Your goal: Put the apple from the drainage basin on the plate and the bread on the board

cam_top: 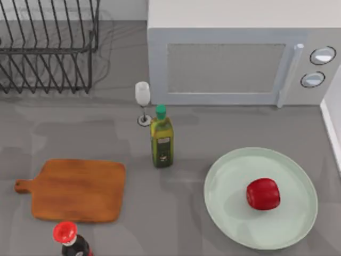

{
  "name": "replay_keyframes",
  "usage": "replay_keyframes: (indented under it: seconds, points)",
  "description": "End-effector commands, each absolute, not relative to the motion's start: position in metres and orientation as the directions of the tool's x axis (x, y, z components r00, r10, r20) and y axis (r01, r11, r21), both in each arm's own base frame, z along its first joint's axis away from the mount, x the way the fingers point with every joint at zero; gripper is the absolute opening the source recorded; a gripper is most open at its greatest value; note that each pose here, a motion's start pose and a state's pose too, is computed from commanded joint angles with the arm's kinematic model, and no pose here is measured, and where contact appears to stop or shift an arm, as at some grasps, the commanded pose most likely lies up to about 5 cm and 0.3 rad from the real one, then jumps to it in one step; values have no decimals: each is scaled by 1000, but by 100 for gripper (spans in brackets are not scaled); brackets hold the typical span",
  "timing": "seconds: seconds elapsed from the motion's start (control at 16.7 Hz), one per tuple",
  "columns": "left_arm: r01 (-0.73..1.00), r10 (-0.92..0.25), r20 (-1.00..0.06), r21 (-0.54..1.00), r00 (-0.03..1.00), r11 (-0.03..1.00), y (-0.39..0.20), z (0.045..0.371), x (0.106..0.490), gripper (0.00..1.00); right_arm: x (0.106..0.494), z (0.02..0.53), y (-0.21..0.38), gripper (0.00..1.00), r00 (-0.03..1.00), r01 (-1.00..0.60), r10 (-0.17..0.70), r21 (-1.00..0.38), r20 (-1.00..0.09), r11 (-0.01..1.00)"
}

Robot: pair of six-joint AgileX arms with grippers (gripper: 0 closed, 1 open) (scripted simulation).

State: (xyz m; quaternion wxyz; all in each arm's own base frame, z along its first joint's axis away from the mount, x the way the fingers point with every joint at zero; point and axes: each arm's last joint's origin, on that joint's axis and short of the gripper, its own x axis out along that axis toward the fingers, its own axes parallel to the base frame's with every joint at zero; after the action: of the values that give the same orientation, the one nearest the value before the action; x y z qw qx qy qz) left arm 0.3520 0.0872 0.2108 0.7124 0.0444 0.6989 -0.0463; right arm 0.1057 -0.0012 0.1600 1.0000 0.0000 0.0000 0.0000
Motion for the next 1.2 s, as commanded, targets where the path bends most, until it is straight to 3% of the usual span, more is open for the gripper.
replay_keyframes:
  seconds: [0.54, 0.78, 1.2]
  points:
    - [45, -6, -1000, -6, 7, 999, -24, 197, 333, 0, 106, 160, -1, 100, 1000, 0, 0, 0, 0, 1000]
    - [25, 0, -1000, 0, -19, 1000, -81, 185, 305, 0, 106, 160, -1, 100, 1000, 0, 0, 0, 0, 1000]
    - [13, -2, -1000, -2, -8, 1000, -93, 183, 292, 0, 106, 160, -1, 100, 1000, 0, 0, 0, 0, 1000]
